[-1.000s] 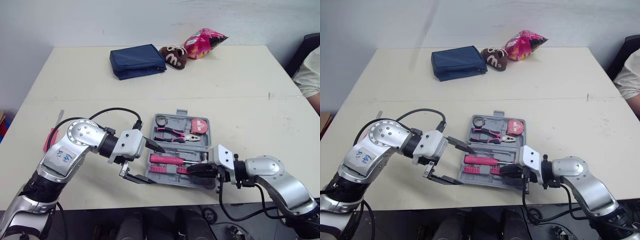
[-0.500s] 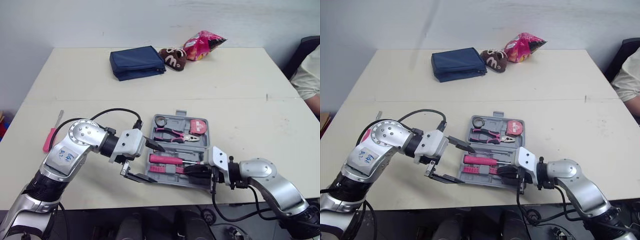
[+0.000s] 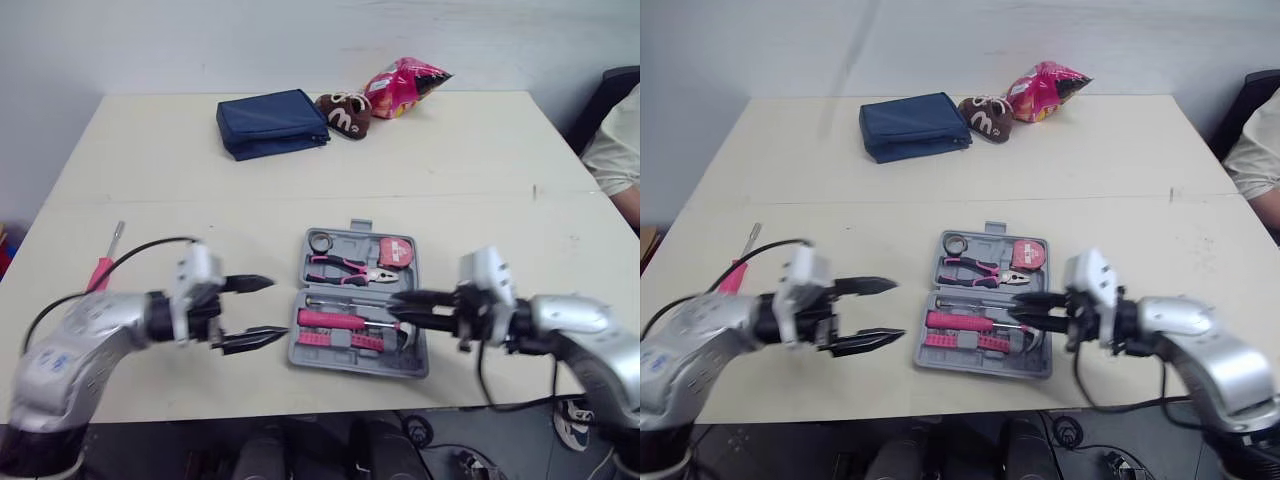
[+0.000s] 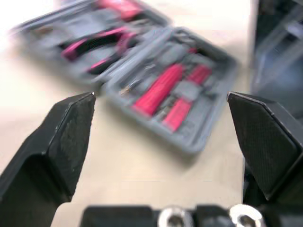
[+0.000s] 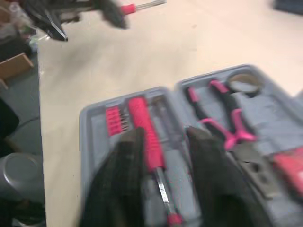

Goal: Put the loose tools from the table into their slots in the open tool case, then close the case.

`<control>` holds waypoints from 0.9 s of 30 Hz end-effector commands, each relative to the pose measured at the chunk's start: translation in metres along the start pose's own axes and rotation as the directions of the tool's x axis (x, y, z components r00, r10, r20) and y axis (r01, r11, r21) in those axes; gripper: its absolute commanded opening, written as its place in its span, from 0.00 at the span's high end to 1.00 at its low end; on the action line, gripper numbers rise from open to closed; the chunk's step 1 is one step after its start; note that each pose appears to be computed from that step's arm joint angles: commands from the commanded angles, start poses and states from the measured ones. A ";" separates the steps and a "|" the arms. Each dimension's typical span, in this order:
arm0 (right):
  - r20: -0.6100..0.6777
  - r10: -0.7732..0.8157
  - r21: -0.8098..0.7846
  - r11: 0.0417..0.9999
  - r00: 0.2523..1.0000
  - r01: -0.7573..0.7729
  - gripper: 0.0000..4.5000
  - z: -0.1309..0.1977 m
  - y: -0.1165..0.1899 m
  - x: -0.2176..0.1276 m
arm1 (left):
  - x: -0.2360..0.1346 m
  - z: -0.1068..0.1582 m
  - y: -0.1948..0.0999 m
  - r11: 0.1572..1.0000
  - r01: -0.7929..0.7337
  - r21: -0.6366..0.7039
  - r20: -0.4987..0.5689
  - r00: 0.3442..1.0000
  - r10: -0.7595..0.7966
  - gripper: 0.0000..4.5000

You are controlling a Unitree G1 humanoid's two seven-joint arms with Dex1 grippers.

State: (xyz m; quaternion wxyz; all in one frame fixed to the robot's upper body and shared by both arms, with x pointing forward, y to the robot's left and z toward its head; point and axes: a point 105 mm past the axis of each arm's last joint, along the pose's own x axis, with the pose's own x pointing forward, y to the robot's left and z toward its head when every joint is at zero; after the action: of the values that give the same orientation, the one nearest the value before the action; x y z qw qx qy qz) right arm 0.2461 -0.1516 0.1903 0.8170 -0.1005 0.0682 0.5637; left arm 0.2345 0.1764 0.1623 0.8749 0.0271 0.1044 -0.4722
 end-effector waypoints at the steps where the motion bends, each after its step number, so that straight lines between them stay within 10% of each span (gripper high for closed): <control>1: -0.042 -0.056 -0.001 0.998 0.998 0.056 0.23 0.007 -0.016 -0.034 | -0.055 -0.002 0.021 0.932 -0.361 -0.001 0.047 0.931 0.361 0.00; 3: -0.062 -0.079 0.010 0.997 0.995 0.080 0.02 0.007 -0.022 -0.047 | -0.077 -0.006 0.027 0.878 -0.479 -0.023 0.052 0.876 0.479 0.00; 11: -0.052 -0.208 0.023 0.978 0.977 0.209 0.01 0.007 -0.049 -0.081 | -0.218 -0.054 0.002 0.428 -0.896 -0.123 -0.041 0.435 0.899 0.00; 27: 0.014 0.195 -0.182 0.965 0.981 -0.189 0.01 0.055 0.002 0.001 | -0.190 -0.049 0.095 0.490 -0.864 -0.112 -0.159 0.503 0.850 0.00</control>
State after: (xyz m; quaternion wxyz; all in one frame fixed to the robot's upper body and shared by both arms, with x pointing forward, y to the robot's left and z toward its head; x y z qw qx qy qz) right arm 0.2535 -0.1463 0.2341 0.7649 -0.1518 0.0329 0.6252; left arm 0.2044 0.3853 0.1500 0.9891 0.0105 0.1447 0.0243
